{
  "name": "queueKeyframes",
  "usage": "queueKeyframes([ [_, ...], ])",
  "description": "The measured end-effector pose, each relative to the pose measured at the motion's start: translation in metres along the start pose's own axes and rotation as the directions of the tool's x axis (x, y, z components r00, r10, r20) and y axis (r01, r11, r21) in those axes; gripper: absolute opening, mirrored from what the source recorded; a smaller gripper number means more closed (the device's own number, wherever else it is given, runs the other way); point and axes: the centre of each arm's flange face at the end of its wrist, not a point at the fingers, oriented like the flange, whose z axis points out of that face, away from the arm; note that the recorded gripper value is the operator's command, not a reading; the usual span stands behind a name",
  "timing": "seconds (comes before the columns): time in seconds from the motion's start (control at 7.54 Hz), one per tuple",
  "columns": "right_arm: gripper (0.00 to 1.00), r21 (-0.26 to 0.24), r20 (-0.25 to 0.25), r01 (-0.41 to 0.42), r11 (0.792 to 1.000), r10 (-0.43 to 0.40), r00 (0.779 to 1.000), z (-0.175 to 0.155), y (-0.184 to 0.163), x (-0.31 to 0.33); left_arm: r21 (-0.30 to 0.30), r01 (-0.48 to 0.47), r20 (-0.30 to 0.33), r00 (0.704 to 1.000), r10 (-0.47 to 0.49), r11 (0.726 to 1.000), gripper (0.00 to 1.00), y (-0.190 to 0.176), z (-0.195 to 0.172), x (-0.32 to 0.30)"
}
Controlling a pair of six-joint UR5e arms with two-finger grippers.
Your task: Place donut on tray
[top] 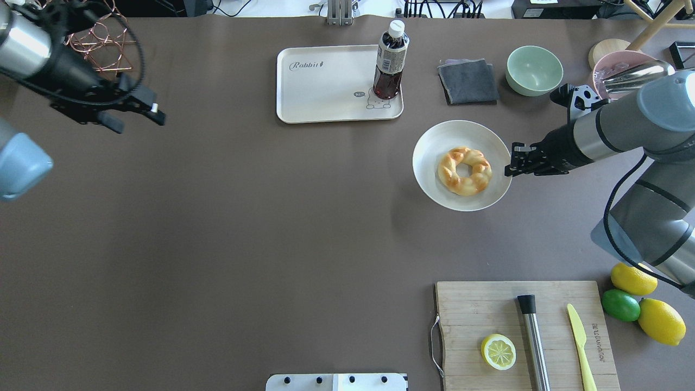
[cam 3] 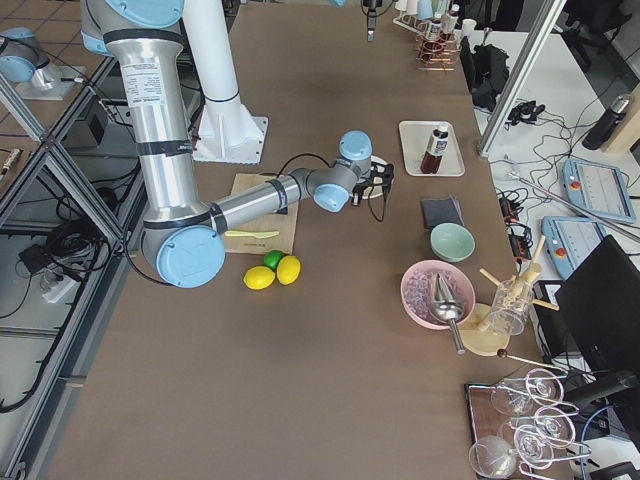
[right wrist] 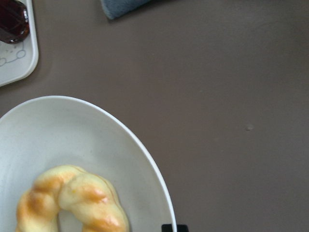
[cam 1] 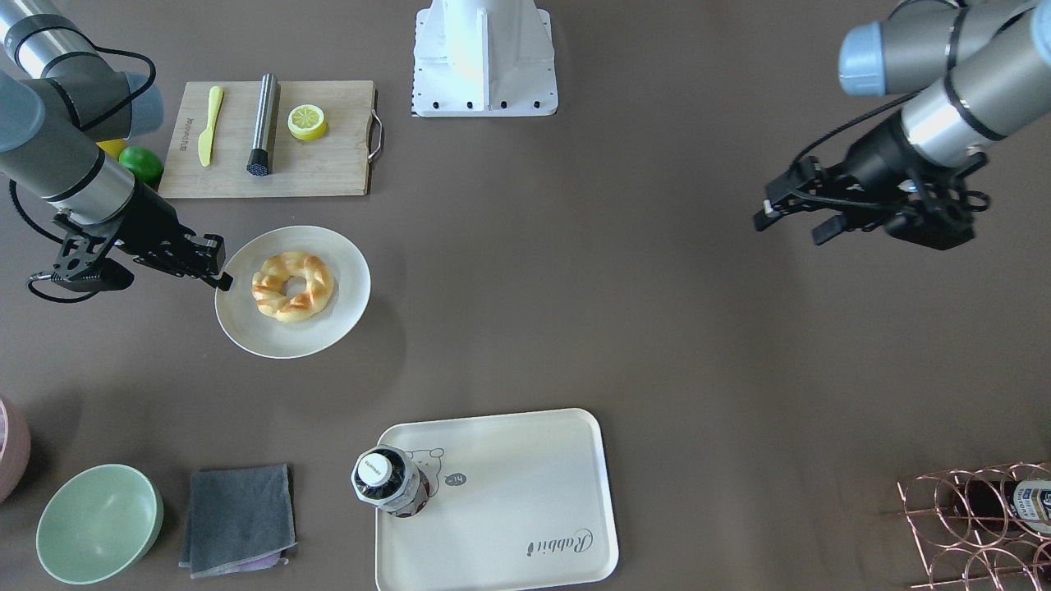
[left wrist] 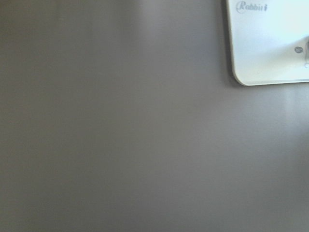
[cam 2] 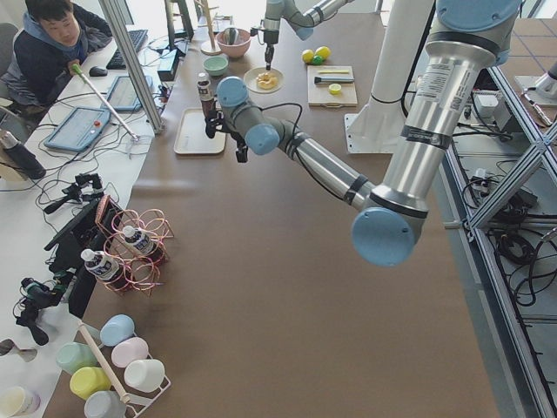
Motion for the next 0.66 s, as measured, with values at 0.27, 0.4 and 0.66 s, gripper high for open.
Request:
queueKeyframes([
  [0.27, 0.0, -0.017, 0.013, -0.069, 0.997, 0.069, 0.998, -0.018, 0.007, -0.079, -0.02, 0.062, 0.054, 0.997, -0.061, 0.998, 0.93, 0.018, 0.081, 0.156],
  [0.4, 0.0, -0.029, 0.008, -0.096, 0.995, 0.096, 0.995, -0.029, 0.011, -0.124, -0.02, 0.076, 0.052, 0.996, -0.075, 0.997, 0.92, 0.032, 0.106, 0.208],
  [0.66, 0.0, -0.045, 0.012, -0.134, 0.99, 0.135, 0.991, -0.035, 0.029, -0.195, -0.028, 0.093, 0.04, 0.995, -0.092, 0.995, 0.89, 0.042, 0.129, 0.254],
])
